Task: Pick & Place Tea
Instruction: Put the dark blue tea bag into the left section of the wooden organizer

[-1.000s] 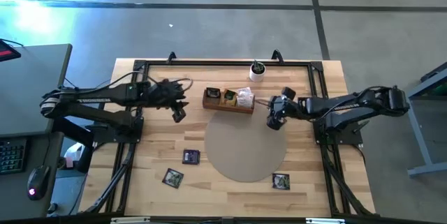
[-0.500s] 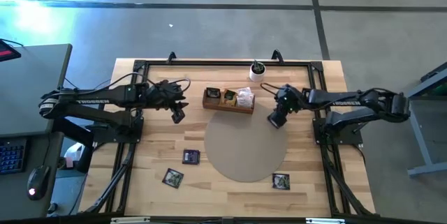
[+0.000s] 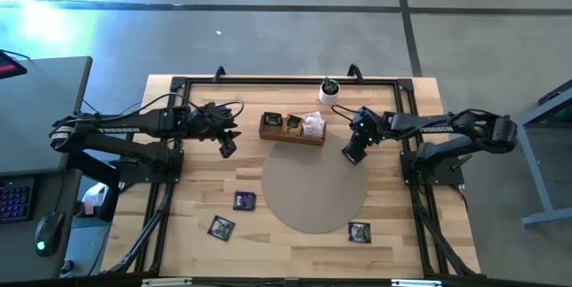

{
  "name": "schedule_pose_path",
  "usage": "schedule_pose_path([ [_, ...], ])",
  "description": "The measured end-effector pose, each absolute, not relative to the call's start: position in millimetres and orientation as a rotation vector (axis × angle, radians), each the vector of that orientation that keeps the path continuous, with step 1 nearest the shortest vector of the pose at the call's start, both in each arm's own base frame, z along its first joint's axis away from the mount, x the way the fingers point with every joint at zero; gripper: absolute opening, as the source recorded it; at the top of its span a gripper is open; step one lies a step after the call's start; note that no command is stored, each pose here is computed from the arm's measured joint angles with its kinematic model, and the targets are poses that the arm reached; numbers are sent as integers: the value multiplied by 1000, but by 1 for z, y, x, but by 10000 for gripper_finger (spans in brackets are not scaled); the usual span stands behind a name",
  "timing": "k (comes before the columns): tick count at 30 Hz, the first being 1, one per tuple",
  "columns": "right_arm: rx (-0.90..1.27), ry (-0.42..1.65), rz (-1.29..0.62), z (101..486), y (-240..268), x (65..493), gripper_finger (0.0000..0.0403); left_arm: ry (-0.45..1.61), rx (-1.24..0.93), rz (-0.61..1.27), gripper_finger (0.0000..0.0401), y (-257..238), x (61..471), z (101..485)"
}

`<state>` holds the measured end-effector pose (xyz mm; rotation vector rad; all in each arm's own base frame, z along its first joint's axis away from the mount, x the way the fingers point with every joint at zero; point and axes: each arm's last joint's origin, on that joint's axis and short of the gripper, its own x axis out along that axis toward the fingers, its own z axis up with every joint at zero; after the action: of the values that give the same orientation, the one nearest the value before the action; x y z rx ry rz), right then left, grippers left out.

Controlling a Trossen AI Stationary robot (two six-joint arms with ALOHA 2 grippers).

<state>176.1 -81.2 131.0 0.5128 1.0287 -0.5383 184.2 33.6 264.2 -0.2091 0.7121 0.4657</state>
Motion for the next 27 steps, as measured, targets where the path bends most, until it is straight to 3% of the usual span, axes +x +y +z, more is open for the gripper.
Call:
schedule_pose_path([
  [12,559,1076,-509,121,-82,179,127,712,-204,465,137,34,184,264],
  [16,561,1078,-506,121,-81,180,98,712,-202,464,137,34,184,264],
  [22,490,1088,-486,120,-82,180,14,713,-201,464,137,34,184,264],
  [27,485,1068,-464,122,-81,181,15,713,-201,465,137,34,184,264],
])
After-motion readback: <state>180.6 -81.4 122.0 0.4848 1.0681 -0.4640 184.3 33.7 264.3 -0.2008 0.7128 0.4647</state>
